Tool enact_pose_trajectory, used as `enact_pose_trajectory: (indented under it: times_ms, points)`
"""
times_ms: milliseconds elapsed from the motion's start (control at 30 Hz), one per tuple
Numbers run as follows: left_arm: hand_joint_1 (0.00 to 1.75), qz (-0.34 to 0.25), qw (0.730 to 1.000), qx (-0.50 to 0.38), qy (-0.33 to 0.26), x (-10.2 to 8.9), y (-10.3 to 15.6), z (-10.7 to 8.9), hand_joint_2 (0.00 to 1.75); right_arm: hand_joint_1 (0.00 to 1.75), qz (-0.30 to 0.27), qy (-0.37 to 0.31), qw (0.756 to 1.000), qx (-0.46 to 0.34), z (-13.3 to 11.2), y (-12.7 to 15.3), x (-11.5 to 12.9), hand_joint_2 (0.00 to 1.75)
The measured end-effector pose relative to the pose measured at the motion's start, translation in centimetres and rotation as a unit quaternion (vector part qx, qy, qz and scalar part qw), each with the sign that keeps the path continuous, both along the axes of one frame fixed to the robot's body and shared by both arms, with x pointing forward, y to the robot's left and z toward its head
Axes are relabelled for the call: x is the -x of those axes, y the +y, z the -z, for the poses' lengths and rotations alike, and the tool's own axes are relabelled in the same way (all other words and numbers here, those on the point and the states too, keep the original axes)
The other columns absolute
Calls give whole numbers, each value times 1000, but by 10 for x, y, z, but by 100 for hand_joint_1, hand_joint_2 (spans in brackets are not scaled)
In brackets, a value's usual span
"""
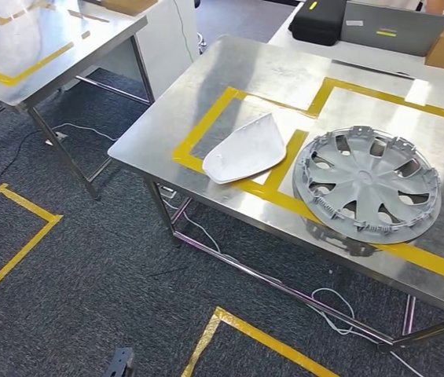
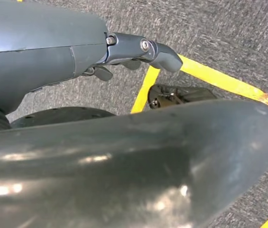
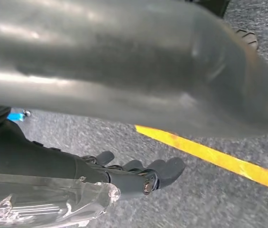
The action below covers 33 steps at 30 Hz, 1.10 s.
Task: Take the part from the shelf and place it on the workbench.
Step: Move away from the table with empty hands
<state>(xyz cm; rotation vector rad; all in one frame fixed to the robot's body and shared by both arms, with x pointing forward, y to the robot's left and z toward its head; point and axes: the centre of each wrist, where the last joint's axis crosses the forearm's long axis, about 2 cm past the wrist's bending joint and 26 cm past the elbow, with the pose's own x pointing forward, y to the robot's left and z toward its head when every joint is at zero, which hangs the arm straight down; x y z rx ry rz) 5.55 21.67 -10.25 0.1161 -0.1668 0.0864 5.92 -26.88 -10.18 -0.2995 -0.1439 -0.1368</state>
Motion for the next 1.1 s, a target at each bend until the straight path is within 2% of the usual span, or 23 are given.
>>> enact_pose_trajectory:
  times_ms: [233, 733, 1100]
  points:
    - [0, 5, 1000, 2, 0, -1, -1, 0, 0, 0, -3, -14, 1000, -3, 0, -1, -2, 0]
    - [0, 5, 1000, 3, 3, 0, -4, -1, 0, 0, 12, 12, 1000, -2, 1, -3, -2, 0]
    - [0, 4, 1000, 2, 2, -1, -3, -1, 0, 0, 3, -4, 1000, -1, 2, -2, -1, 0]
